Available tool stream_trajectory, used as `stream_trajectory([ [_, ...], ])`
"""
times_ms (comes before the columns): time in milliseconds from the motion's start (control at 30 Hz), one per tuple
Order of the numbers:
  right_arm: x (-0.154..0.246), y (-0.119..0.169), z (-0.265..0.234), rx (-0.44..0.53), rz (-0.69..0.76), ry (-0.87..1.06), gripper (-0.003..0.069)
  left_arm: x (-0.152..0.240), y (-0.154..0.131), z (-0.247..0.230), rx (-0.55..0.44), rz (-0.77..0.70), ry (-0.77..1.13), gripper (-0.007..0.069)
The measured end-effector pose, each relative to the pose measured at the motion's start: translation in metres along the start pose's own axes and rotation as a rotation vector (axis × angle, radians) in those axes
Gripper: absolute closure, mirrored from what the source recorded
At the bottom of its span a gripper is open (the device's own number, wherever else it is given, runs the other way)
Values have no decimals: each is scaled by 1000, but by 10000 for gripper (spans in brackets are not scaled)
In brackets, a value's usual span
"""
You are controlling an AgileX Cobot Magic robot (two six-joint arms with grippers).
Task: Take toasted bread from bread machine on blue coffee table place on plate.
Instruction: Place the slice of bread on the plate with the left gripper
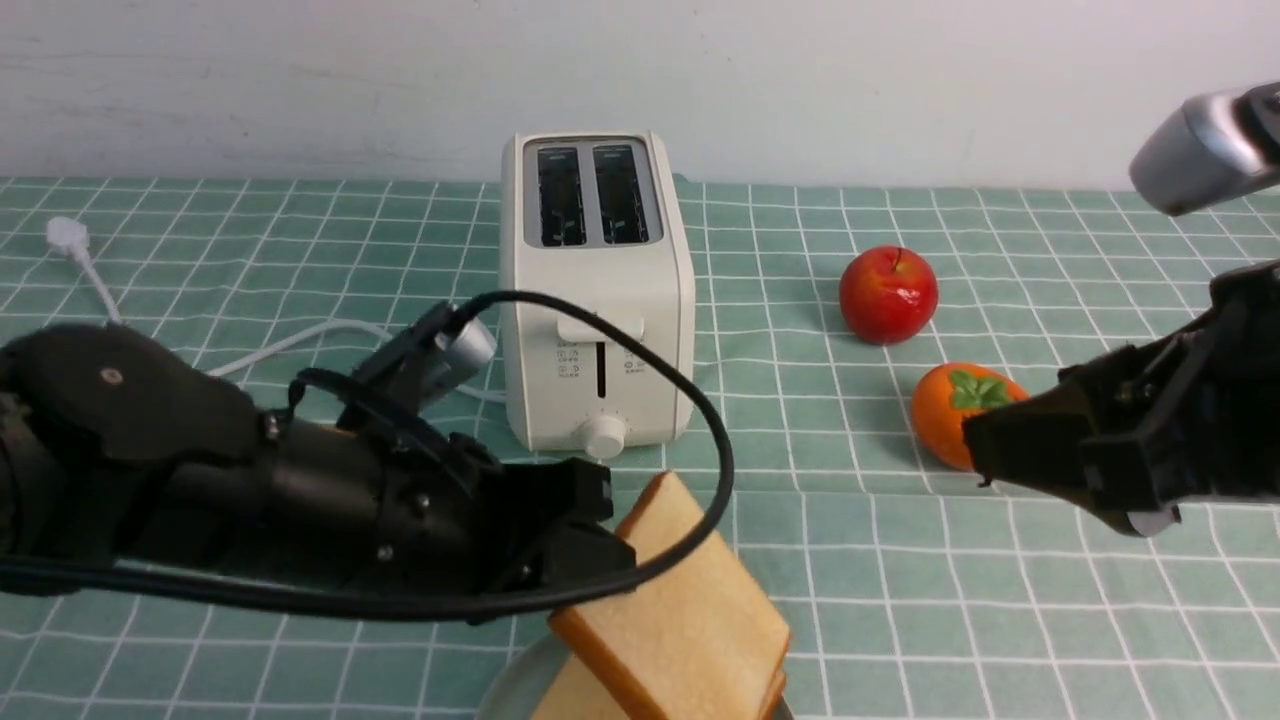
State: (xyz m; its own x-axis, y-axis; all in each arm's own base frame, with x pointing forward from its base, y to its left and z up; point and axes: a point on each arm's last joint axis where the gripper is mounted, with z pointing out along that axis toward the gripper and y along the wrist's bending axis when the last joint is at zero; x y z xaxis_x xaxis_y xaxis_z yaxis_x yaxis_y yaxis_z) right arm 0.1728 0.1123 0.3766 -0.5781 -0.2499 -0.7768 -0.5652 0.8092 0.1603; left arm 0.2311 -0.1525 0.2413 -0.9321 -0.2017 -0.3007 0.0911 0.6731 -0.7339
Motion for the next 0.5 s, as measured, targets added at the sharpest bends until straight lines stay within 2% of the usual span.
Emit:
stream_trajectory([
  [133, 0, -1, 3, 1, 2, 8, 140, 2, 14, 14, -25, -54, 19, 571],
  [233, 0, -1, 5, 0, 4, 15, 140, 2, 17, 18, -31, -67, 28, 505],
  [267, 0, -1, 6, -1, 6, 17, 140, 3, 17, 18, -32, -66, 30, 451],
  [300, 0, -1, 6, -1, 6, 18, 140, 3, 17, 18, -32, -63, 30, 442],
  [333, 0, -1, 7, -1, 6, 19, 141, 3, 18, 18, -42, -45, 33, 336],
  [400, 0, -1, 7, -1, 6, 19, 143, 3, 19, 18, -52, -30, 30, 288],
  [500, 3, 0, 6, -10, 10, 57, 174, -1, 19, 9, -110, 53, -23, 71],
])
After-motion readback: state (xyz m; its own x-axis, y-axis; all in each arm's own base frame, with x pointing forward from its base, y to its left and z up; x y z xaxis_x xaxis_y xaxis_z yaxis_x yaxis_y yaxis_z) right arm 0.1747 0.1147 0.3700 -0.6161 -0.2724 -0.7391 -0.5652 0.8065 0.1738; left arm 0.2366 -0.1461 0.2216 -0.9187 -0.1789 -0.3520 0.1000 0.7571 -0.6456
